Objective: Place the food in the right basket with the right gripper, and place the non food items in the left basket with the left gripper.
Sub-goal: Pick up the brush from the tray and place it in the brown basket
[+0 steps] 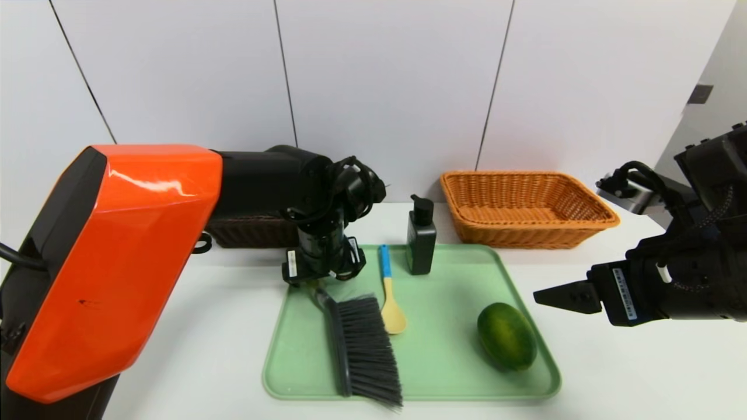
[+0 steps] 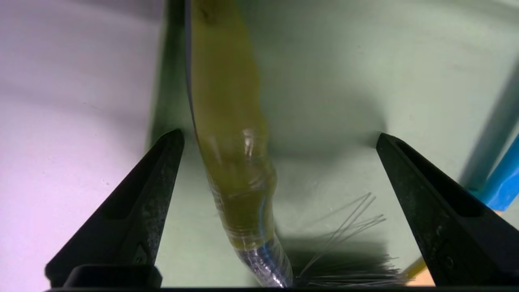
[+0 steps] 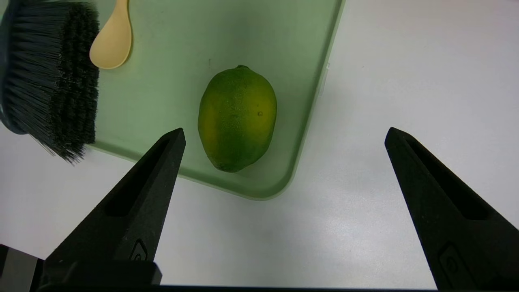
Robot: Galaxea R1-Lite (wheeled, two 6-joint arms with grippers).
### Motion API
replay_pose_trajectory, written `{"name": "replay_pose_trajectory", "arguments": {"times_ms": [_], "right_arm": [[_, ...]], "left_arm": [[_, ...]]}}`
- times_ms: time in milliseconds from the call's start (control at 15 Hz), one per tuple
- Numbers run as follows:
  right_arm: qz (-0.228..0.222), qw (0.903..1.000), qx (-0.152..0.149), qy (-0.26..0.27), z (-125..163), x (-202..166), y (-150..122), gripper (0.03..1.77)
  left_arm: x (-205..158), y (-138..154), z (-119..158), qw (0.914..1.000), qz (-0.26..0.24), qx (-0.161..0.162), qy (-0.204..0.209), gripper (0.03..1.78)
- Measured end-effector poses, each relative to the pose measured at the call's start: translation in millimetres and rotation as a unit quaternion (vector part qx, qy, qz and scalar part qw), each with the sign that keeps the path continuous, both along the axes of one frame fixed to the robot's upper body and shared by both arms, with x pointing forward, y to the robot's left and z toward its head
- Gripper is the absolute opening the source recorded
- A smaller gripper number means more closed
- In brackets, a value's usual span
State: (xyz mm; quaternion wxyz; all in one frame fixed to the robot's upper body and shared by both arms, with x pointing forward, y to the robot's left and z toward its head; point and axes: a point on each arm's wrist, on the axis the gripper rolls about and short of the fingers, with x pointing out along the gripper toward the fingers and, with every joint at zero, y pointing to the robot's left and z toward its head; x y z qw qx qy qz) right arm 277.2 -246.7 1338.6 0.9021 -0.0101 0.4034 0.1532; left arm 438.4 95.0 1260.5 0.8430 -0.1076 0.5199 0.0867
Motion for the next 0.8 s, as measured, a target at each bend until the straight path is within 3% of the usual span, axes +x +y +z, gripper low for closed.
{"name": "replay_pose_trajectory", "arguments": {"times_ms": [467,533,800], "right_arm": [[-0.001,1.0,0.0,0.002,-0.7,-1.3,-0.6,1.7],[-0.001,1.0,0.0,0.001,-0.6,-1.6,-0.8,1.7],[-0.001,1.0,0.001,0.0,0.3,-2.8,-1.3,1.7]], "left_arm": [[5.1,3.1,-2.9,1.0,-0.001,0.002,-0.002,1.69],[5.4,2.9,-3.9,1.0,-0.001,0.003,-0.001,1.61],[6.3,2.4,-6.8,1.0,-0.001,0.006,0.001,1.03]]}}
